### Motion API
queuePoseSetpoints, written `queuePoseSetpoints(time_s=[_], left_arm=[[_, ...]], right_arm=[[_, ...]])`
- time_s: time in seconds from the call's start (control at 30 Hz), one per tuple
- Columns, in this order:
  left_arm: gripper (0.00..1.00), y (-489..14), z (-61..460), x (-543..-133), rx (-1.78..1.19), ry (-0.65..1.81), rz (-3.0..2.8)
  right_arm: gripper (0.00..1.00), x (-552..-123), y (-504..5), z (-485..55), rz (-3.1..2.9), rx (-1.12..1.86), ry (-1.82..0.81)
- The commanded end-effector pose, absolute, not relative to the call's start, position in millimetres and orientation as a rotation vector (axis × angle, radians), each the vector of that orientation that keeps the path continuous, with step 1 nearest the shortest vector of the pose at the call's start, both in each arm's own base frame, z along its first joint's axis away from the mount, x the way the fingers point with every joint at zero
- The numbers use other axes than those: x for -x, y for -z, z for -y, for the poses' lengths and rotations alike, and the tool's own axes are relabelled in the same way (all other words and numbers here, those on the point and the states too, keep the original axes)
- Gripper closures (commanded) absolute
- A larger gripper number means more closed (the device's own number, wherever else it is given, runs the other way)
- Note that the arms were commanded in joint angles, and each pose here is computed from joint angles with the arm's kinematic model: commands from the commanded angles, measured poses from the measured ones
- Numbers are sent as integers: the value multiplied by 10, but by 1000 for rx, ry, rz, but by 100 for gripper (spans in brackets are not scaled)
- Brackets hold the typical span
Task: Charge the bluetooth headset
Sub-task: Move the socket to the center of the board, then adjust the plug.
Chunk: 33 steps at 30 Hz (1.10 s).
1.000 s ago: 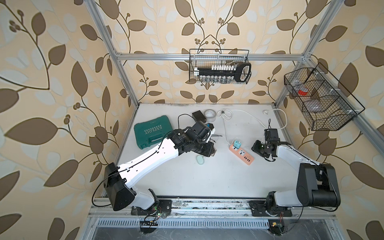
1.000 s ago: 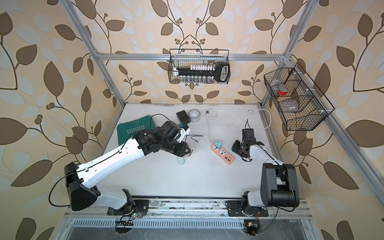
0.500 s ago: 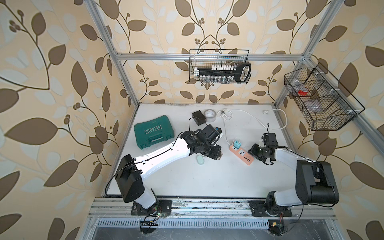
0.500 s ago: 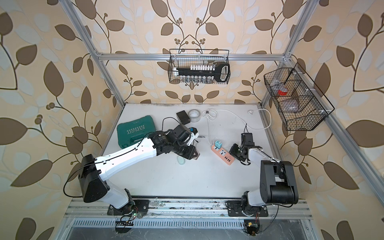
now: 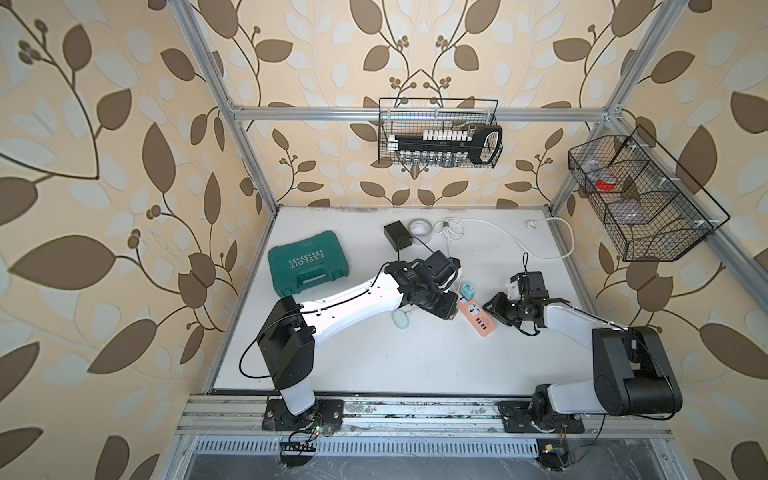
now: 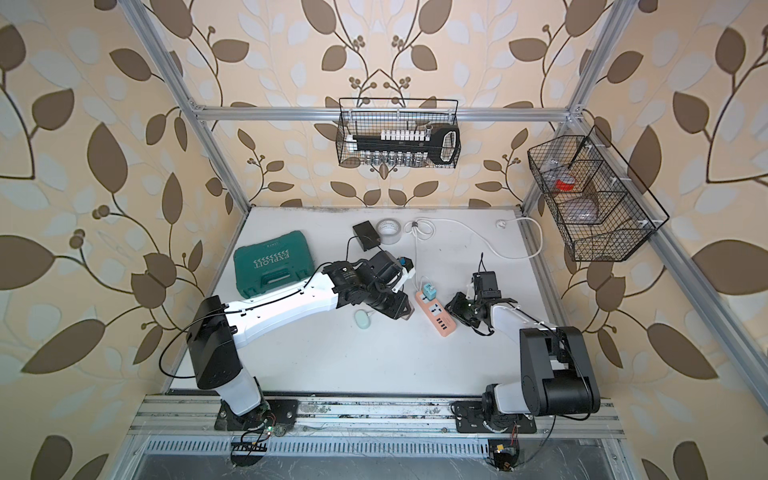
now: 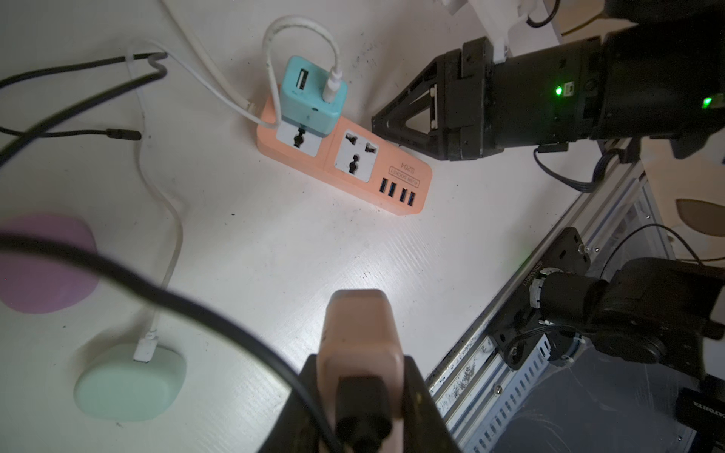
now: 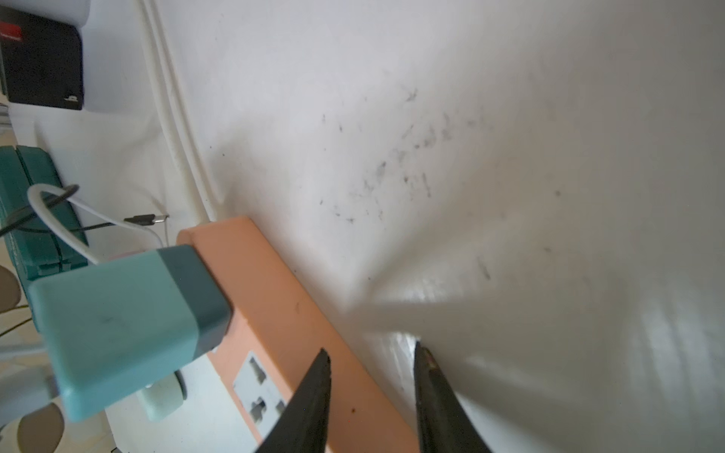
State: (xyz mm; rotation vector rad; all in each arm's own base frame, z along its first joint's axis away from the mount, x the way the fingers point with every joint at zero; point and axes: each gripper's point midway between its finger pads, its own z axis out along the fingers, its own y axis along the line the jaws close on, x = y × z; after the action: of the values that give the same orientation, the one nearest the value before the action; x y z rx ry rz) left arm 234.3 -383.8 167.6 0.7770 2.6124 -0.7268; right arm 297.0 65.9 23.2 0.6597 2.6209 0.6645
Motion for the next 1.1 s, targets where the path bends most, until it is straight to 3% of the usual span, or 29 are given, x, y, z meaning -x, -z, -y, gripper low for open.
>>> queuePoseSetpoints(time_s=[0.0,0.43,0.63,0.87,1.07], left_arm=[[100,-1793,4004,-2437,-845,717,-2518],[100,-1692,4325,-2579,-920,702,-2509],[100,-1681,4275,-2629,-796,659,-2587],[100,-1921,4051,-2590,-646,658,-2585],[97,-2217,3636,-2501,-483,635,-2581]], right_arm=[[63,-2883,-178,-694,-2642,-673,-684],[62,-2894,-202,-686,-2635,-660,-680],[60,-2884,-319,-605,-2618,-635,-609],[48,-2796,-842,-517,-2522,-549,-542],[41,-2631,-1475,-777,-2350,-359,-725]])
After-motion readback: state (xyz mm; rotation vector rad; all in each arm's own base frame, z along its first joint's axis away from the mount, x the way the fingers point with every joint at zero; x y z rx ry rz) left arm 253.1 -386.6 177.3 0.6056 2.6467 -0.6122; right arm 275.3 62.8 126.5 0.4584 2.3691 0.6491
